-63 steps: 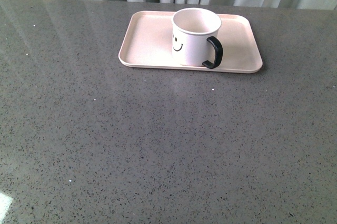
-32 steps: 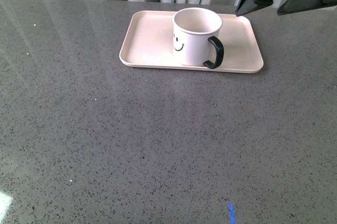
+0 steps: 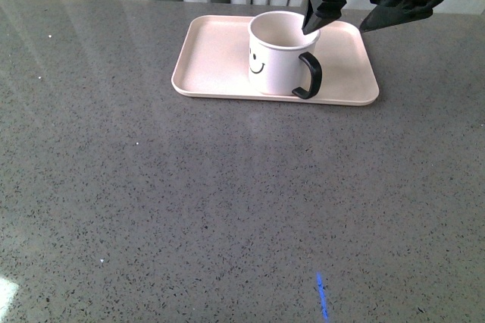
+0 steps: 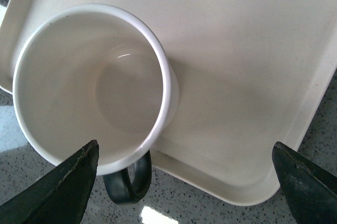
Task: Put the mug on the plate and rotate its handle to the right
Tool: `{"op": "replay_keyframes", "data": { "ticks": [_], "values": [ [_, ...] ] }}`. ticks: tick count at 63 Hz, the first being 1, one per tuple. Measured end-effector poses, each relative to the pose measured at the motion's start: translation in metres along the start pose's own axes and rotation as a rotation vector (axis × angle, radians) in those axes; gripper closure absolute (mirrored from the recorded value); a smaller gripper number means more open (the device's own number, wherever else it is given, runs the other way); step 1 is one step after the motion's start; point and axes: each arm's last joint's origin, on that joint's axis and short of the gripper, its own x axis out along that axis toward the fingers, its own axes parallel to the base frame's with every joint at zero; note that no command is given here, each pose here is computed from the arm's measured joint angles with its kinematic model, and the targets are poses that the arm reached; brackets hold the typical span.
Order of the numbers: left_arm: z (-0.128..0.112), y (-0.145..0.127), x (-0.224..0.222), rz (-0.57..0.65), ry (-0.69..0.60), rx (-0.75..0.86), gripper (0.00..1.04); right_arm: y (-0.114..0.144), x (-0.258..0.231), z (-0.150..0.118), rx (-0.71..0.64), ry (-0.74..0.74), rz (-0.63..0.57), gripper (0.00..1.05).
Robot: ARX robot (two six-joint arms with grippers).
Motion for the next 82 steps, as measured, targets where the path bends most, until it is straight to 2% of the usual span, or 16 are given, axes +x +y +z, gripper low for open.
{"op": "replay_keyframes", "data": {
  "ticks": [59, 79, 82],
  "values": [
    [0.000, 0.000, 0.000, 0.000, 0.000, 0.000, 0.09, 0.014, 0.027, 0.024, 0.013, 0.047, -0.030, 0.09],
    [0.000, 0.000, 0.000, 0.000, 0.000, 0.000, 0.09, 0.019, 0.030, 0.023, 0.008, 0.056, -0.032, 0.18],
    [0.000, 0.000, 0.000, 0.000, 0.000, 0.000, 0.09, 0.020, 0.030, 0.023, 0.008, 0.056, -0.033, 0.23]
  ]
}}
